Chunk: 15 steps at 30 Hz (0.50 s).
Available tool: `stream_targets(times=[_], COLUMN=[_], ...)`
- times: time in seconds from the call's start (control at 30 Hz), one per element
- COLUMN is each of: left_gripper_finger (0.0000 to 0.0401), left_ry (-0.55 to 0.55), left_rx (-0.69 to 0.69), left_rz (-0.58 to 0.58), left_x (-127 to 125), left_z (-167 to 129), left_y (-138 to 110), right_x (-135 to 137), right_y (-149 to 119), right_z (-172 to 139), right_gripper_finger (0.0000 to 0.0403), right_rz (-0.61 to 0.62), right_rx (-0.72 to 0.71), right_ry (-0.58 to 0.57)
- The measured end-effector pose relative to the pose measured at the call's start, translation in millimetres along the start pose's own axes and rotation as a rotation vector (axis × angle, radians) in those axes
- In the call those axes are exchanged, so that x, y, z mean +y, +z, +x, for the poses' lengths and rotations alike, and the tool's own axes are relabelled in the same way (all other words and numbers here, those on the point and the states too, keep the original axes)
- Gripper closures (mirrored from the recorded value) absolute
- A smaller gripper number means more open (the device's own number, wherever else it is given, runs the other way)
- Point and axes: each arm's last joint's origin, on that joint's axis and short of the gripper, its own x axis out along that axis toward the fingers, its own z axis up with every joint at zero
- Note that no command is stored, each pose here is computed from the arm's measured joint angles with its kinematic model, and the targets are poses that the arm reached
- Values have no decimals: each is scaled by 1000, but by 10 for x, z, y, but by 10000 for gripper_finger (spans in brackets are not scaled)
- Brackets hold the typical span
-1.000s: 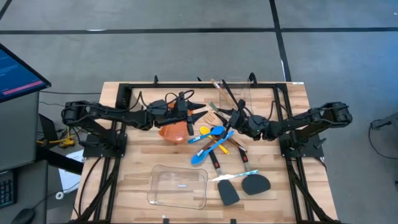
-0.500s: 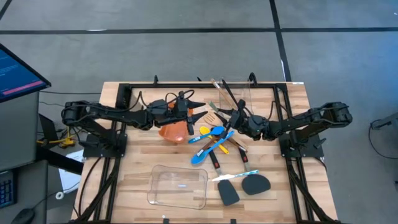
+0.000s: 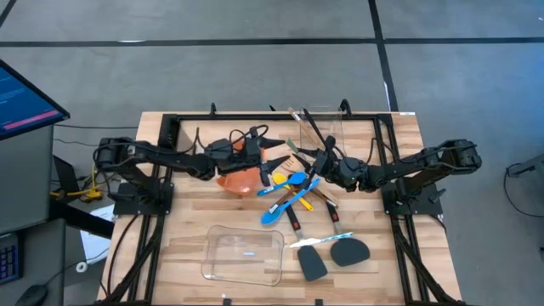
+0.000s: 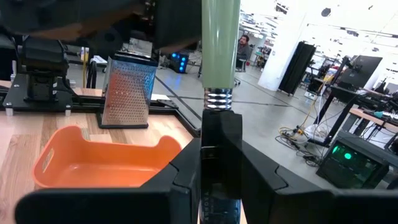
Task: Pick & Place Kitchen Items
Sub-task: Put the green table knife into the orange bin
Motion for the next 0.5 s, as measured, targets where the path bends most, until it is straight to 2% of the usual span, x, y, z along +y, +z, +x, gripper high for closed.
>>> stream_targets(times=[0.2,0.5], left_gripper_finger=[192,197], left_ry=[4,-28], left_rx=[-70,-103], left_rz=[-11,-15], left_x=[-14,-51], left_z=[57,251], left_y=[-71,-14], right_x=[0,1], right_y=[0,1], right_z=[0,-1], right_gripper_finger=[334,334], right_rz=[0,-1], right_rx=[0,0], right_ry=[0,1])
